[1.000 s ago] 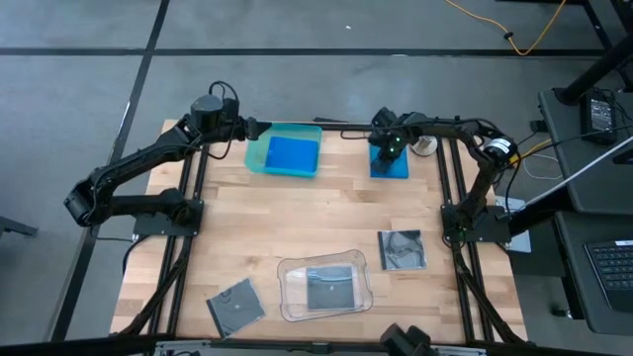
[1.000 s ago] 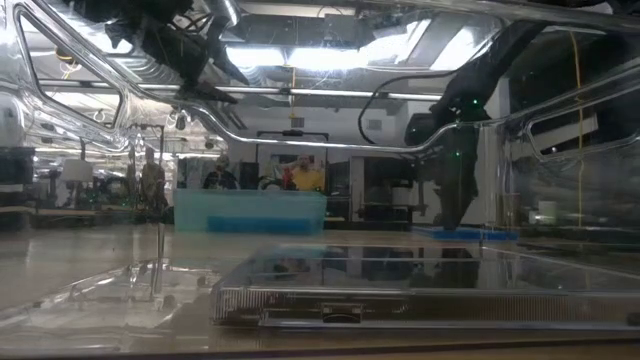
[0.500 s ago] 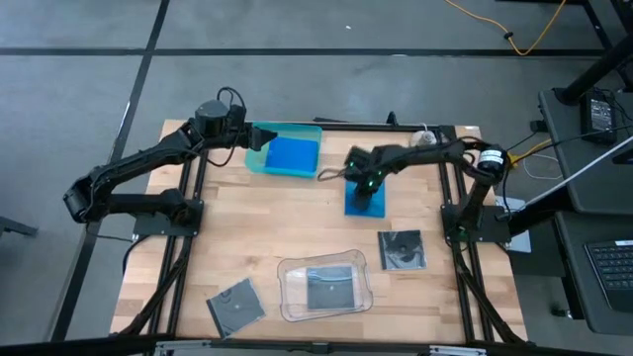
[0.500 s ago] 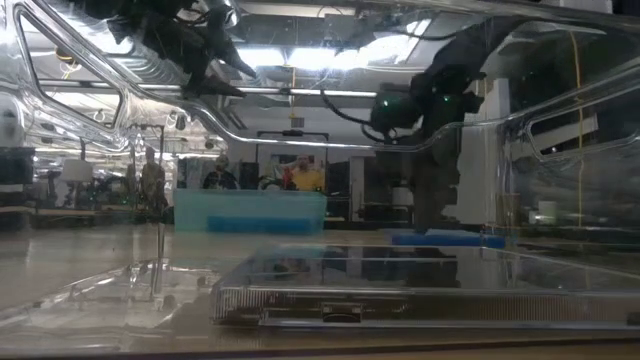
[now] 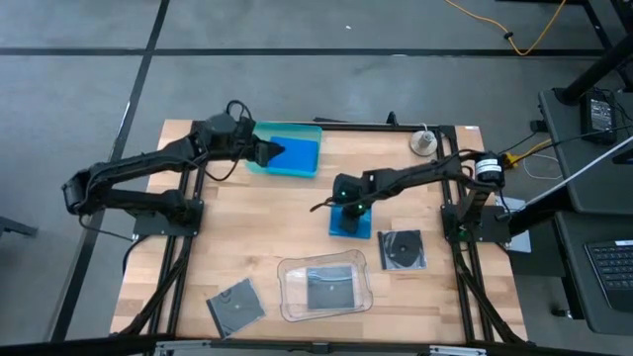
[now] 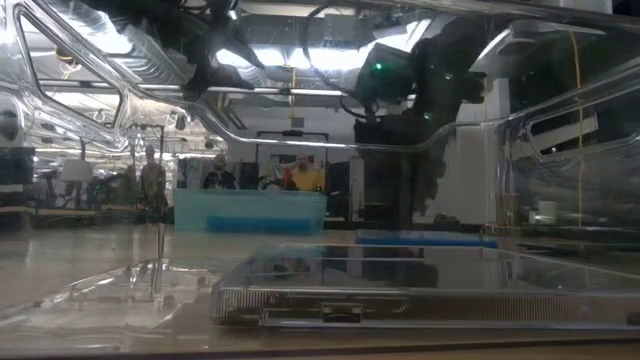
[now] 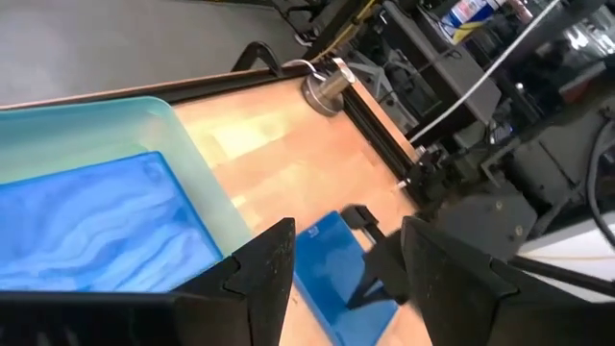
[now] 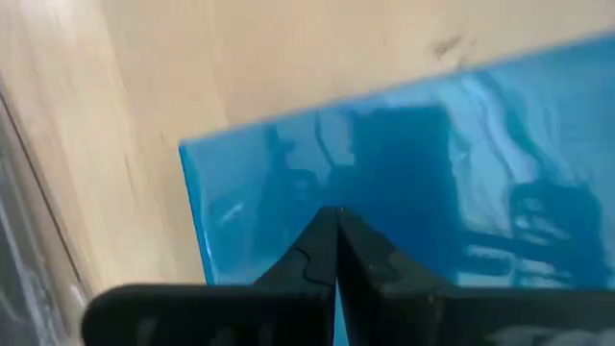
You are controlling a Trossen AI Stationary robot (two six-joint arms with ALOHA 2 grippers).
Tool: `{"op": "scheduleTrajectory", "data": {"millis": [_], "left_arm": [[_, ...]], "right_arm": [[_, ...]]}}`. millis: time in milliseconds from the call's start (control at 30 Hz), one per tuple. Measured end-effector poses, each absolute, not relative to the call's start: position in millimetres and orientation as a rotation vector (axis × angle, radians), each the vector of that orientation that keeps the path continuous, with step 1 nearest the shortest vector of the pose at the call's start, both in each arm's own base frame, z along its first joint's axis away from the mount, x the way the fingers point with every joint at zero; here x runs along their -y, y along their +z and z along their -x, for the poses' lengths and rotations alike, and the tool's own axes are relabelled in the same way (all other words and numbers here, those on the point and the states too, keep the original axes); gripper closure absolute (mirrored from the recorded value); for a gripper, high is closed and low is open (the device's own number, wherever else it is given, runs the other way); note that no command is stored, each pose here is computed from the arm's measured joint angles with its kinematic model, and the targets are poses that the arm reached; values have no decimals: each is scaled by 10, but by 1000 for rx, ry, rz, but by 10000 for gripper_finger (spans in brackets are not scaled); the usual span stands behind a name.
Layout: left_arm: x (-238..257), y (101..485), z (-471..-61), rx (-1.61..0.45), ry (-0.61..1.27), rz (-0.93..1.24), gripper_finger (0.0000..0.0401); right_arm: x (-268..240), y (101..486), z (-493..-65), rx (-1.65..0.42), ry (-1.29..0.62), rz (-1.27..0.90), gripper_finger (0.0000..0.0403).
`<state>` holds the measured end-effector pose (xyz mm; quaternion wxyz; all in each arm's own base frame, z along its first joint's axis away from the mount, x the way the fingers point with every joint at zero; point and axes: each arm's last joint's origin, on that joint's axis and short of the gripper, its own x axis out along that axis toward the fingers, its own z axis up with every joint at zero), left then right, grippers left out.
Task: Pick & place jewel cases by type
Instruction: Put the blue CD case into the green bin
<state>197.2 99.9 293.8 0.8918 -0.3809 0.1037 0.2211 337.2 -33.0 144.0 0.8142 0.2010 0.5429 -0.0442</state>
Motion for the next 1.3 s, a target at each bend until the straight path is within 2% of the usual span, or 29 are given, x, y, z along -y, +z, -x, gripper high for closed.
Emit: {"op": "scheduleTrajectory", "data": {"millis": [267, 467, 700, 833, 1000, 1300], "left_arm": [[-856, 2924, -2030, -261, 380, 822, 215], [-687, 2744, -2039, -406, 346, 836, 214], [-488, 2445, -2084, -453, 286, 905, 213], [-403, 2356, -2169, -419, 229, 926, 212], [-368, 2176, -2344, -457, 254, 974, 202], [-436, 1794, -2768, -442, 133, 1143, 181]], "right_arm": [[393, 2000, -3627, -1113, -67, -340, 397], [343, 2267, -3530, -1305, -97, -253, 396], [175, 1916, -3166, -1579, -98, -210, 398], [126, 1719, -2874, -1603, -121, -240, 398], [162, 1579, -2648, -1564, -118, -262, 399], [386, 1362, -2622, -1522, -61, -208, 399]]}}
